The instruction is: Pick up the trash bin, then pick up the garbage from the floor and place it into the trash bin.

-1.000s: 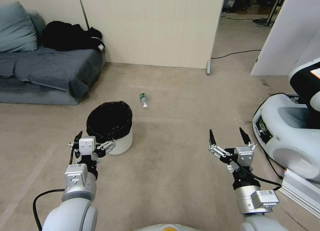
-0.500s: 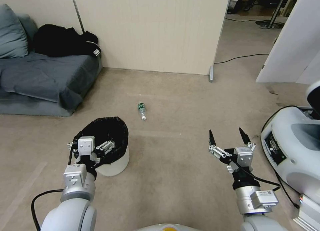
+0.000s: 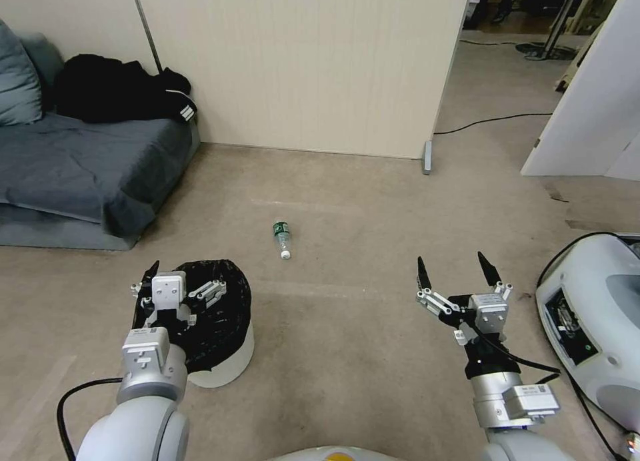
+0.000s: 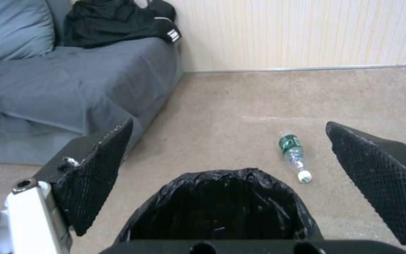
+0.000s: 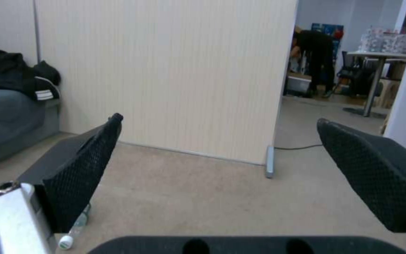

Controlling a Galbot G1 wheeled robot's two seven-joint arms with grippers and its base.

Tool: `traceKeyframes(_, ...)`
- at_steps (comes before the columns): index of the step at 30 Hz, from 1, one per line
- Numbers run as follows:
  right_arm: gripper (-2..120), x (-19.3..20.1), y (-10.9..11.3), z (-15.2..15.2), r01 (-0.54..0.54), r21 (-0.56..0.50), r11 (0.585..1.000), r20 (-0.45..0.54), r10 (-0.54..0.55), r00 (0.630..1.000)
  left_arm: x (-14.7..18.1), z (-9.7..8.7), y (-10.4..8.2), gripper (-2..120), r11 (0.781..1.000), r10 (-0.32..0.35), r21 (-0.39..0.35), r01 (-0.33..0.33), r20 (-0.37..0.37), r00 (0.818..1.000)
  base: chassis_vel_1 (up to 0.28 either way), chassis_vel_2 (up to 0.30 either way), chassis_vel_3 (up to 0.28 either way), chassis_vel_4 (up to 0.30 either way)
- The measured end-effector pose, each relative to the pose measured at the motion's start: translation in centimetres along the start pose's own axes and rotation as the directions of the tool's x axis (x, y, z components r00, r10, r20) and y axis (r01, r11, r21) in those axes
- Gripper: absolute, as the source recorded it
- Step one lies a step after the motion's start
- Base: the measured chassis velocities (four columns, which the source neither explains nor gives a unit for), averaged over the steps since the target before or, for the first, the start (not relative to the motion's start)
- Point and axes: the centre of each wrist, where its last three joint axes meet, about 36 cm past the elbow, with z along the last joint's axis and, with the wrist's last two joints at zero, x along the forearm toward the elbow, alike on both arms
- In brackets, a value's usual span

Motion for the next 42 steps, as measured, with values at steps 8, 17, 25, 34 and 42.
traceKeyframes(8, 100, 0.0, -0.1, 0.1, 0.005, 0.016, 1.000, 0.000, -0.005, 1.000, -0.6, -0.8, 1.1, 100, 0.998, -0.063, 0.002, 0.063, -0.056, 0.996, 0.000, 0.000, 0.000, 0.000)
traceKeyframes(17, 100, 0.1, -0.1, 0.1, 0.008, 0.020, 1.000, -0.004, -0.008, 1.000, -1.7, -1.9, 2.1, 100, 0.990, -0.130, 0.028, 0.136, -0.152, 0.980, 0.000, 0.000, 0.000, 0.000)
traceKeyframes(25, 100, 0.1, -0.1, 0.3, 0.015, 0.022, 1.000, -0.010, -0.015, 1.000, -3.0, -0.9, 2.2, 100, 0.987, -0.150, 0.025, 0.160, -0.233, 0.961, 0.000, 0.000, 0.000, 0.000)
traceKeyframes(34, 100, 0.1, -0.1, 0.4, 0.020, 0.021, 1.000, -0.014, -0.020, 1.000, -4.0, 0.3, 2.0, 100, 0.986, -0.137, 0.048, 0.157, -0.281, 0.950, 0.000, 0.000, 0.000, 0.000)
traceKeyframes(42, 100, 0.2, -0.1, 0.8, 0.024, 0.020, 0.999, -0.020, -0.024, 1.000, -4.9, 1.8, 1.9, 100, 0.980, -0.173, 0.040, 0.196, -0.325, 0.930, 0.000, 0.000, 0.000, 0.000)
